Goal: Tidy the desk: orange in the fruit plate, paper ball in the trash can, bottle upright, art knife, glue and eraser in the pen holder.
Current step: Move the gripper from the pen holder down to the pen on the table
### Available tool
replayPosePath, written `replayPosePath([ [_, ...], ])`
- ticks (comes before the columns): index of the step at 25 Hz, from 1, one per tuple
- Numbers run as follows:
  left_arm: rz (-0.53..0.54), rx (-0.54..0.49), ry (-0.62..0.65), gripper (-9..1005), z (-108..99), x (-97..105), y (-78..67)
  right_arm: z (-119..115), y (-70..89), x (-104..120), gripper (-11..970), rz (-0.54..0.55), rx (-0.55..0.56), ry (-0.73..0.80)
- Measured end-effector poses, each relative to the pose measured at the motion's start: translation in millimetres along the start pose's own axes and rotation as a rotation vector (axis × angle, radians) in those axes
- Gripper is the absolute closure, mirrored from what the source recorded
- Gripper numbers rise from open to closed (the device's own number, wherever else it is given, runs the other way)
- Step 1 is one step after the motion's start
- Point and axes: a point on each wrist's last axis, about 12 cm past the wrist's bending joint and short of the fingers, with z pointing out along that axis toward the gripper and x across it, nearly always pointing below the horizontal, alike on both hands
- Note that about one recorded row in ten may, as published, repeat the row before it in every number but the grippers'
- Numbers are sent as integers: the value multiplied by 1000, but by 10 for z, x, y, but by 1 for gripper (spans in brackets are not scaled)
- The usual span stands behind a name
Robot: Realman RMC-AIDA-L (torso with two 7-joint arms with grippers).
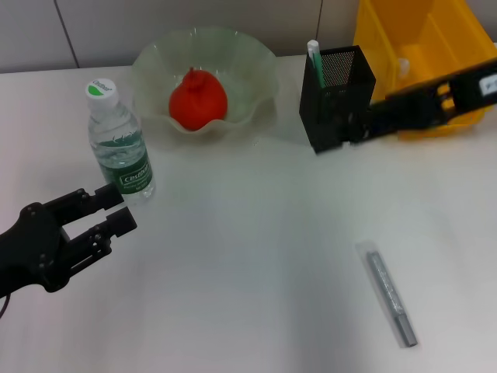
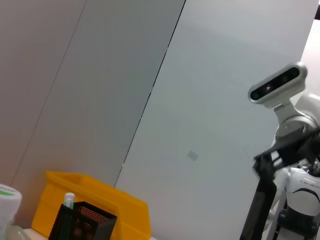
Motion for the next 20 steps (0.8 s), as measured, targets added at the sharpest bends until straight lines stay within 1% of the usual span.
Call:
replayPosePath([
  [1,-1,0,0,520,-2,3,-2,-12,-22,9,446,10,-43,-26],
  [3,-2,1,-1,520,-3,6,-7,-15,-31,25,445,10,-138,-64],
  [4,-2,2,-2,520,-1,7,-9,-18,-21,30,444,-1,-179,-80],
  [6,-4,3,-3,520,4,11,-13,-19,19,38,443,-52,-218,-86],
  [9,-5,5,-4,520,10,15,-16,-14,59,49,581,-111,-228,-71],
  [12,-6,5,-6,520,12,20,-20,-33,45,67,683,-134,-205,-64],
  [15,-6,5,-6,520,11,20,-21,-59,-11,99,786,-133,-151,-55],
  [18,-6,5,-6,520,10,20,-21,-80,-104,121,799,-118,-43,-37],
  [20,-6,3,-5,520,10,21,-19,-100,-163,142,808,-125,50,-36],
])
